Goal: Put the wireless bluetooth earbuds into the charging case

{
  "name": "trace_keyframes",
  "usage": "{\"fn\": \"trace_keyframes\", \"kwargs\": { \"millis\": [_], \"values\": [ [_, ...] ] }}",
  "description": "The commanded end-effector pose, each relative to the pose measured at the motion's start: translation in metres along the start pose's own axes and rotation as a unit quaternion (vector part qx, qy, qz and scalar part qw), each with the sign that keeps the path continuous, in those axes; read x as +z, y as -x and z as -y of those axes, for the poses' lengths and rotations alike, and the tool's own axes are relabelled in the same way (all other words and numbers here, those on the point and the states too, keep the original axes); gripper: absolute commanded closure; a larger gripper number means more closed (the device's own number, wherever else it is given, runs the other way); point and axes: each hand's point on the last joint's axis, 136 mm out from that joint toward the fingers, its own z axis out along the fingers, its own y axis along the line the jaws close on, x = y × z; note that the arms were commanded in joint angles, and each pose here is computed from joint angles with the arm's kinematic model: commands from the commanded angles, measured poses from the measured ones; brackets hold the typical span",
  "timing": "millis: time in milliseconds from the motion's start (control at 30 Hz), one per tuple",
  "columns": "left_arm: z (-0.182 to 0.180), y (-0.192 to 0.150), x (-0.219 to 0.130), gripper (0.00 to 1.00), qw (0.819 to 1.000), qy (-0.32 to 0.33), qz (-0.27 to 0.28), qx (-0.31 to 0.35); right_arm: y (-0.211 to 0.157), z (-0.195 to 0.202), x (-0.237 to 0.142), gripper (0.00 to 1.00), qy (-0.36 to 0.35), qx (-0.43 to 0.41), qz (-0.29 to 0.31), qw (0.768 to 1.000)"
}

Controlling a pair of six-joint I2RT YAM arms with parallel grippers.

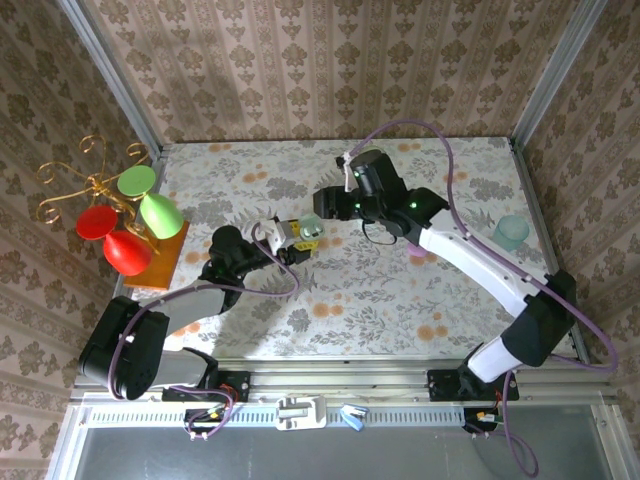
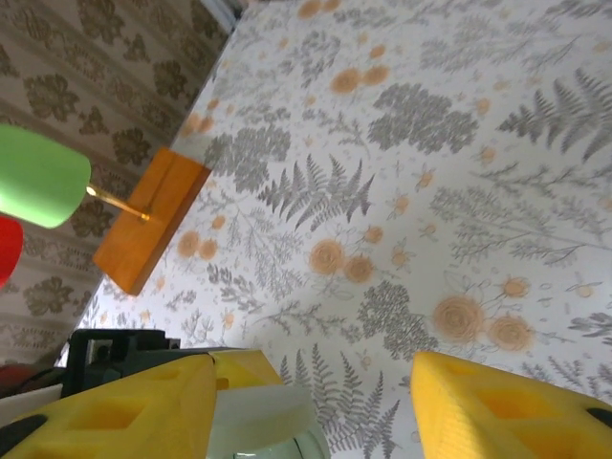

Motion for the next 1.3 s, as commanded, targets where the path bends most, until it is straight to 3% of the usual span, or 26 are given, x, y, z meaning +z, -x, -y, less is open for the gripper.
{"fn": "trace_keyframes", "kwargs": {
  "millis": [0,267,433,567,733,967,1267],
  "values": [
    [0.004,0.020,-0.003,0.69,0.999,-0.007,0.028,0.034,-0.015,-0.006,0.003,0.42,0.017,0.006,-0.042,0.999],
    [-0.001,0.023,-0.002,0.69,0.999,0.003,0.029,0.028,-0.044,0.006,-0.010,0.40,0.018,0.022,-0.049,0.998],
    [-0.001,0.027,-0.001,0.69,0.999,0.001,0.035,0.027,-0.043,-0.004,-0.026,0.34,0.088,0.087,-0.008,0.992],
    [-0.001,0.036,-0.001,0.69,0.998,0.002,0.050,0.023,-0.040,-0.022,-0.028,0.21,0.209,0.179,0.010,0.961],
    [-0.001,0.049,-0.002,0.69,0.997,0.000,0.074,0.015,-0.043,-0.041,-0.023,0.21,0.309,0.239,-0.004,0.921],
    [0.000,0.059,-0.003,0.69,0.996,-0.004,0.083,0.010,-0.045,-0.051,-0.009,0.30,0.365,0.278,-0.015,0.888],
    [0.001,0.063,-0.003,0.68,0.996,-0.007,0.087,0.003,-0.052,-0.045,0.002,0.71,0.362,0.289,-0.019,0.886]
  ]
}}
